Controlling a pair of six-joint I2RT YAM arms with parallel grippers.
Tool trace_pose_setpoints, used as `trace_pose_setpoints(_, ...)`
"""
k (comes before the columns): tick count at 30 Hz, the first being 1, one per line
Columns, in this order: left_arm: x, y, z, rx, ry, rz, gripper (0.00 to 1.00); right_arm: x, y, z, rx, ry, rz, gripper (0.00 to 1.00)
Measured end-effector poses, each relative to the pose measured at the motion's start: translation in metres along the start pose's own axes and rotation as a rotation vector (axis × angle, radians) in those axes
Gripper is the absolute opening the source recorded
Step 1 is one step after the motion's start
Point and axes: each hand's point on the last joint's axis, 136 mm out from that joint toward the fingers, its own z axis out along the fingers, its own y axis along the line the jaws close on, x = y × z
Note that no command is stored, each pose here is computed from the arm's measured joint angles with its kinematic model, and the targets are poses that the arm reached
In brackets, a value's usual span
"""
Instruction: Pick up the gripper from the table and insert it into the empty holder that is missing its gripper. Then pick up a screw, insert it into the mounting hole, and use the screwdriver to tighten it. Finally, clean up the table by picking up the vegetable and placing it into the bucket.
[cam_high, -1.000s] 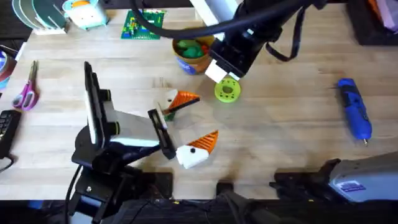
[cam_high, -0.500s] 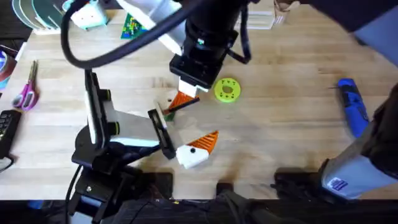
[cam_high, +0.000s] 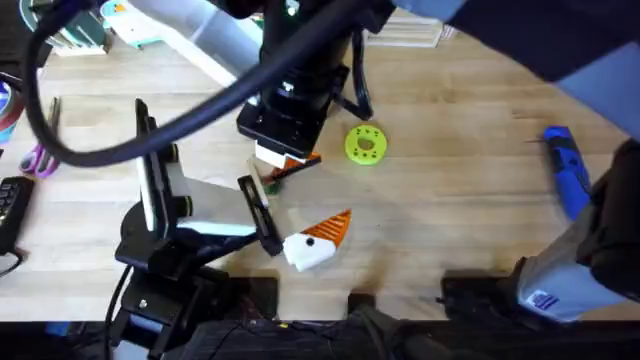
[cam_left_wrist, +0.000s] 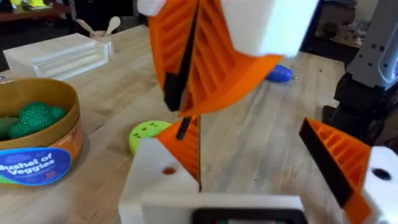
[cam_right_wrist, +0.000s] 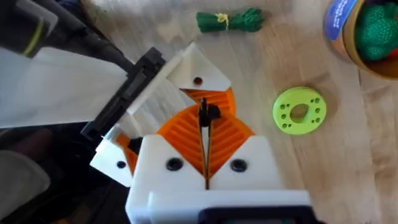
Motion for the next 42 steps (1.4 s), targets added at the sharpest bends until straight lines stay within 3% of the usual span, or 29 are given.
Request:
trace_pose_setpoints(27, 0.0, 0.0, 0.0, 0.0, 0.0, 0.0, 0.994, -0.011, 0.002, 0.012, -0.024, -0.012, -0.001, 0.006)
trace_pose_setpoints(42, 0.0, 0.001, 0.0, -0.003, 0.001, -0.004, 0.994, -0.004, 0.003, 0.026, -0.038, 0.048, 0.004, 0.006)
